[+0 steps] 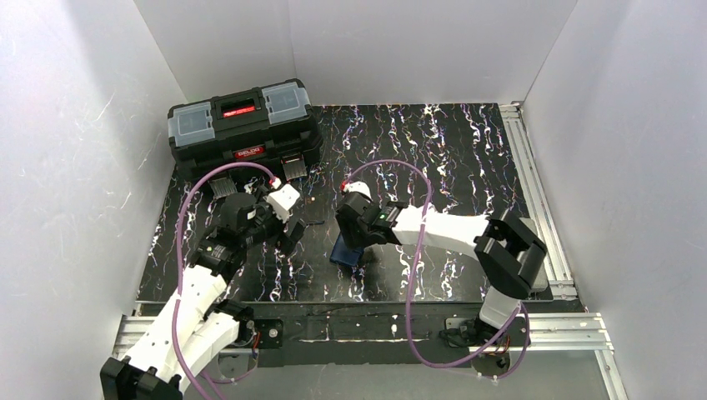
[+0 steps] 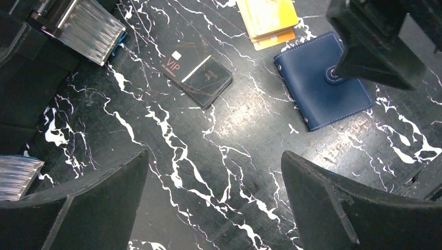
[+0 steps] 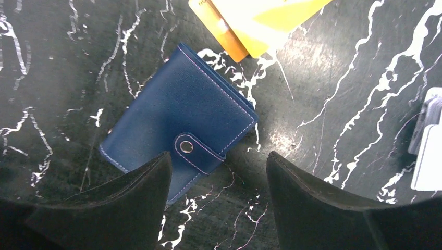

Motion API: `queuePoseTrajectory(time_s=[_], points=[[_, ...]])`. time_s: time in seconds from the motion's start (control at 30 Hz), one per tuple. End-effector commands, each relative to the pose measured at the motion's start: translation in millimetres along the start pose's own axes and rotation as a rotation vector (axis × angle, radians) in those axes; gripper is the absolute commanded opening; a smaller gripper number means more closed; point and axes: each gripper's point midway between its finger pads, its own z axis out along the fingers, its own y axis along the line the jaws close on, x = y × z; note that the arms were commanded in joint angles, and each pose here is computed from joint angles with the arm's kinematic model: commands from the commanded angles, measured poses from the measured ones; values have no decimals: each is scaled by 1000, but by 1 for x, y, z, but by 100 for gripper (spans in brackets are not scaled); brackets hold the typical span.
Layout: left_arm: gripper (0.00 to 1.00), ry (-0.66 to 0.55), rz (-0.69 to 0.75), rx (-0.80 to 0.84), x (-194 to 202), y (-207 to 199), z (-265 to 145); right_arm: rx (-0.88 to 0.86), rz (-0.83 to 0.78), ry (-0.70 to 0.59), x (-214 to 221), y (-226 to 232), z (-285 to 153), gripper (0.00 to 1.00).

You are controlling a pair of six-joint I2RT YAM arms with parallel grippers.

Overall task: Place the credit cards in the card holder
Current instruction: Open the card holder at the center of the board.

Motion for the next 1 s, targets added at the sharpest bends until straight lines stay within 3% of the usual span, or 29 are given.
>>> queuePoseTrajectory(time_s=[0.0,0.3,0.4,0.77,0.97], points=[[99,-8,27,40,4,-9,-3,45,41,3,5,2,9,73],[99,-7,34,45,3,-10,-3,31,3,34,20,18,21,71],[99,-3,38,47,4,-9,-2,27,-4,32,23,19,24,67],[99,-57,100,224,2,-40,-2,-30,-48,15,34,19,31,44],[99,-72,151,344,10,-59,-1,-44,-89,5,38,14,25,21]])
